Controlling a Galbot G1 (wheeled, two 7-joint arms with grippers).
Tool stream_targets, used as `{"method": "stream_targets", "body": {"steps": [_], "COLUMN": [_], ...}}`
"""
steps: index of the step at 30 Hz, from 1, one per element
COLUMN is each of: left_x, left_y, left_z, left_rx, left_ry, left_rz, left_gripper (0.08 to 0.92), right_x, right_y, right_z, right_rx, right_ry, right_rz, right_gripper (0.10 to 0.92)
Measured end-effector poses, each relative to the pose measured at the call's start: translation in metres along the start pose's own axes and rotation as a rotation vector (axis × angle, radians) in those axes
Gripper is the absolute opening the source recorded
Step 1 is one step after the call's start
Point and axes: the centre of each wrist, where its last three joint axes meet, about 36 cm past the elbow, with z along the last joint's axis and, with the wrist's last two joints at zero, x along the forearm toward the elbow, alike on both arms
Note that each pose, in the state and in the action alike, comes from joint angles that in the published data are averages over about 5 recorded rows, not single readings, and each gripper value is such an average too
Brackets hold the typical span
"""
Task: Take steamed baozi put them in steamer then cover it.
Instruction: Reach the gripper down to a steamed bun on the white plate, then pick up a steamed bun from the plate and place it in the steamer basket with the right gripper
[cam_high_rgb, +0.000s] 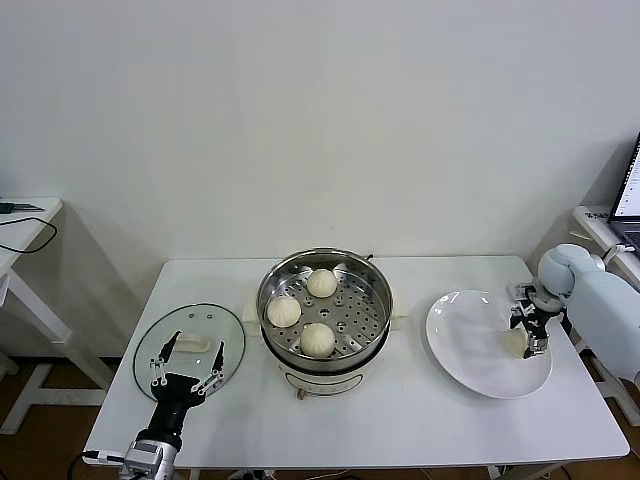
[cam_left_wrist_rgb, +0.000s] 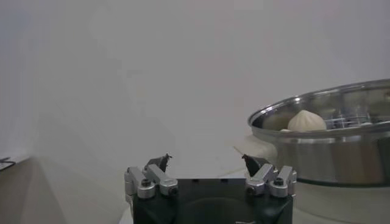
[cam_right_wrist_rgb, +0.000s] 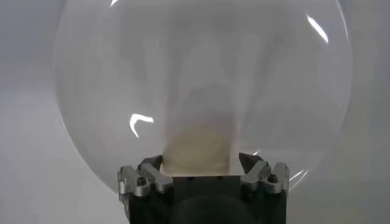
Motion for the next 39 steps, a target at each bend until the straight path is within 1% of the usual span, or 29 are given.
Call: {"method": "stream_targets", "body": {"steps": [2, 11, 19, 23, 28, 39], "left_x": [0.000, -0.001, 0.000, 0.000, 0.000, -0.001], "left_y": [0.000, 0.000, 0.000, 0.001, 0.001, 0.007], "left_z": [0.000, -0.001, -0.004, -0.005, -0.007, -0.011], "left_rx": [0.000, 0.000, -0.001, -0.005, -0.008, -0.016], "left_ry": [0.000, -0.002, -0.008, -0.011, -0.016, -0.028], "left_rz": [0.000, -0.001, -0.001, 0.001, 0.004, 0.008], "left_gripper": [0.823, 0.823, 0.823, 0.823, 0.823, 0.823], "right_x": [0.000, 0.002, 0.033, 0.062, 0.111, 0.228], "right_y": [0.000, 0.001, 0.001, 0.000, -0.002, -0.004], "right_z": [0.000, 0.001, 0.005, 0.004, -0.005, -0.078], "right_rx": [0.000, 0.000, -0.011, -0.014, -0.013, 0.083], "right_ry": [0.001, -0.002, -0.024, -0.055, -0.109, -0.236], "right_rz": [-0.001, -0.003, 0.011, 0.031, 0.074, 0.143], "right_gripper": [0.726, 0.721, 0.695, 0.695, 0.695, 0.696]}}
